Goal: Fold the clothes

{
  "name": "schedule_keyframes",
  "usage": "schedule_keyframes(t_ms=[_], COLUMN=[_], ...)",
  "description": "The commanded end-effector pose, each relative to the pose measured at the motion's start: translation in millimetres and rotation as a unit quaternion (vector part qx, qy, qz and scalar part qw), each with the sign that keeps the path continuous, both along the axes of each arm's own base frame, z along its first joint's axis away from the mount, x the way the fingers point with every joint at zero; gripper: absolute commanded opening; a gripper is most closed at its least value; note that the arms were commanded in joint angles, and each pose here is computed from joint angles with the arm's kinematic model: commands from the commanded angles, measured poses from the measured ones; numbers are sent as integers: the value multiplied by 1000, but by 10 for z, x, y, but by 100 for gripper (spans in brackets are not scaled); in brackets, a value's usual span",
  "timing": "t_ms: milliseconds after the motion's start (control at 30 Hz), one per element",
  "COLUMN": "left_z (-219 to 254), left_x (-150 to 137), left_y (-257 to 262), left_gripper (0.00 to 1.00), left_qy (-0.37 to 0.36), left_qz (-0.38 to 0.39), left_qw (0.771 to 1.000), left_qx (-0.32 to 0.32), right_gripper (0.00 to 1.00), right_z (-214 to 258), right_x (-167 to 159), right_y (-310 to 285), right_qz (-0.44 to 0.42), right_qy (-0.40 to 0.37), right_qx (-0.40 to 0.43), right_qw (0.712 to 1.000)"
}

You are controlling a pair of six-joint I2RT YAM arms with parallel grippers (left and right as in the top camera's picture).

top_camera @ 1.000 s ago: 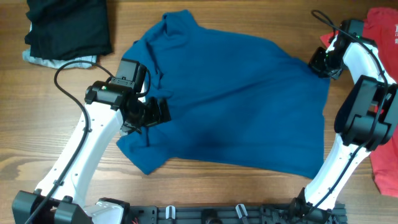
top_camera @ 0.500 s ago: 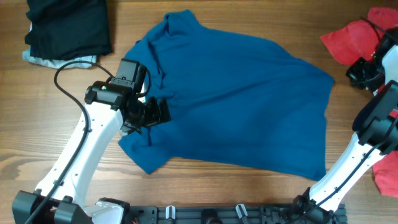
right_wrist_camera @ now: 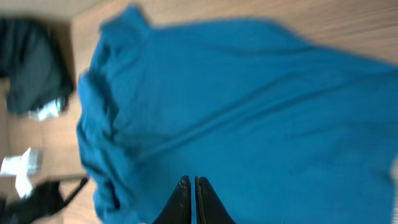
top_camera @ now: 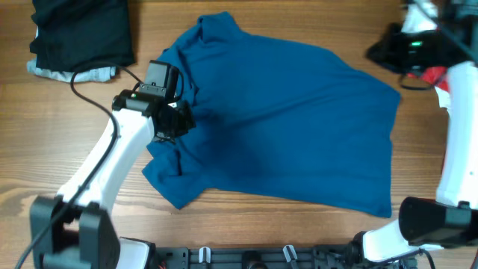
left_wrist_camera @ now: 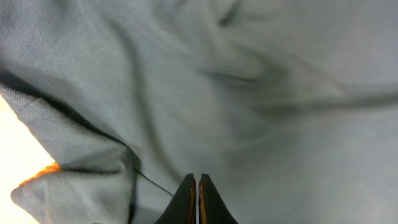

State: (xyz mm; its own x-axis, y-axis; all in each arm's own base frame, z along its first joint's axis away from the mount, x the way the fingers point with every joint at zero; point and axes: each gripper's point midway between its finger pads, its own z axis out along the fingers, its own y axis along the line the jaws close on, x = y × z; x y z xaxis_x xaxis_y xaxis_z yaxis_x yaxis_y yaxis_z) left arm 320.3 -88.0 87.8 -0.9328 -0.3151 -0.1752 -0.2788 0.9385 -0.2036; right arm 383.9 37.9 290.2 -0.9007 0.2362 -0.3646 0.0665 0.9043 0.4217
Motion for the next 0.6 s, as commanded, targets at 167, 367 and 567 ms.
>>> schedule_keyframes(t_ms=[167,367,567], left_z=[-688,-990,-971], left_x=[-4,-123,-388], left_y=[226,467,970], left_gripper=[4,4,4], left_qy=[95,153,206], left_qz=[37,68,131], left_qw=[995,985,966], left_qx=[15,31,87], right_gripper=[4,4,4], right_z=[-335,-364,-359], right_x=[-83,-113,-100], right_y=[742,811,813], right_qz=[62,69,72], right_qy=[32,36,32], right_qx=[-60,-62,-63], right_qw=[996,995,995])
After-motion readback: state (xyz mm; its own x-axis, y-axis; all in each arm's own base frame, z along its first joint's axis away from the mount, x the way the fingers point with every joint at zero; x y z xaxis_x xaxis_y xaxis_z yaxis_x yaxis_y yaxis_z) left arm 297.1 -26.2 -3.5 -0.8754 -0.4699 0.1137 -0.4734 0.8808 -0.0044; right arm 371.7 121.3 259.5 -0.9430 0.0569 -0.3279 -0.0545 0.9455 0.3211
